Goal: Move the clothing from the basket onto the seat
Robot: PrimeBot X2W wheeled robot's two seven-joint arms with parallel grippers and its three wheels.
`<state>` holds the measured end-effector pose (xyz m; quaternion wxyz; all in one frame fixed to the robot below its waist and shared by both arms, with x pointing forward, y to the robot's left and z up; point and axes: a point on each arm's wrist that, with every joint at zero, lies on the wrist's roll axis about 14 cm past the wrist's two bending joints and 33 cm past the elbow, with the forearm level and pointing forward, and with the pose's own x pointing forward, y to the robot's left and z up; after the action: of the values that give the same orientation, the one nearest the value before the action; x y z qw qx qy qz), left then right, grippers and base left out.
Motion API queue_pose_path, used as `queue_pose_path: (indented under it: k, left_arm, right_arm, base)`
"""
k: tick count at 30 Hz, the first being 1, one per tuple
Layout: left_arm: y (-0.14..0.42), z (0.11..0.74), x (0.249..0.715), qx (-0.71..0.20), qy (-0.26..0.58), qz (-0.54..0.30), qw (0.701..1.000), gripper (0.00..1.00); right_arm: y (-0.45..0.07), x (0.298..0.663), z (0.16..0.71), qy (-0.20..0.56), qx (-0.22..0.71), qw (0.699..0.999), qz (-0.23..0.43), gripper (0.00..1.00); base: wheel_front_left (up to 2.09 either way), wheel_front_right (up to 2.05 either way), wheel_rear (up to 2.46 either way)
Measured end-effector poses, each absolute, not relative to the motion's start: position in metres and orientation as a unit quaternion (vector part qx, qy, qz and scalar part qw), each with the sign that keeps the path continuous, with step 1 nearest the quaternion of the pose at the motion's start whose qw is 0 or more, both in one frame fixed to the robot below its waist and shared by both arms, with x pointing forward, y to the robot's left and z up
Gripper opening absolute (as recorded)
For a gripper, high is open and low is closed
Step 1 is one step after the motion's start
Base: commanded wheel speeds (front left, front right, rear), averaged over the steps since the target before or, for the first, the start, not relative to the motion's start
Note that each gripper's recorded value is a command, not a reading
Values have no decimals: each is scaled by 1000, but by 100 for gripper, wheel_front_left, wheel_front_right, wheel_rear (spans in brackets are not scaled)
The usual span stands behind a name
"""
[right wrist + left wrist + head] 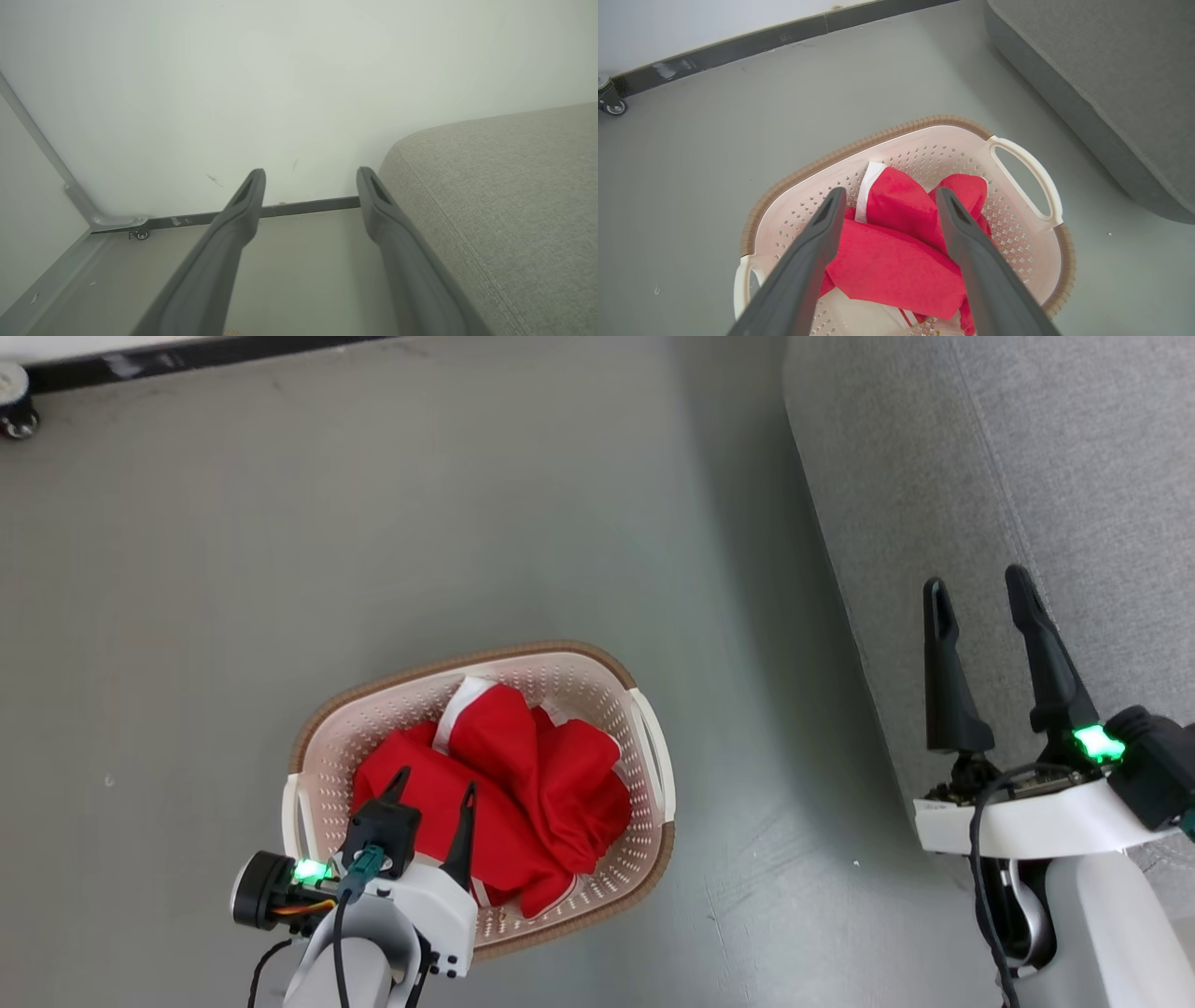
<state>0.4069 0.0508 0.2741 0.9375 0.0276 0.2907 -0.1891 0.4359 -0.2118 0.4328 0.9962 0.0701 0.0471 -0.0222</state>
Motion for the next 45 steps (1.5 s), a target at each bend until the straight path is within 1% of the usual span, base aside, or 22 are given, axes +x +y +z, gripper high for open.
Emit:
queue_pose_path:
  k: [13, 24, 33, 45]
  left_arm:
    - [35, 240, 414, 25, 324, -215, 921, 100]
    - [22, 211, 407, 18, 360, -240, 902, 100]
    - [18, 184, 395, 19, 406, -255, 877, 100]
    - [17, 157, 386, 21, 449, -257, 855, 100]
  right_arm:
    - [-214, 467, 427, 36, 59, 997, -17, 100]
    - [-210, 495, 422, 25, 53, 998, -4, 100]
    - [-209, 513, 415, 21, 47, 999, 2, 100]
    - [-220, 514, 393, 44, 39, 998, -12, 100]
  base:
    - [0, 0, 0]
    - [0, 0, 0]
    - [0, 0, 0]
    - [0, 0, 0]
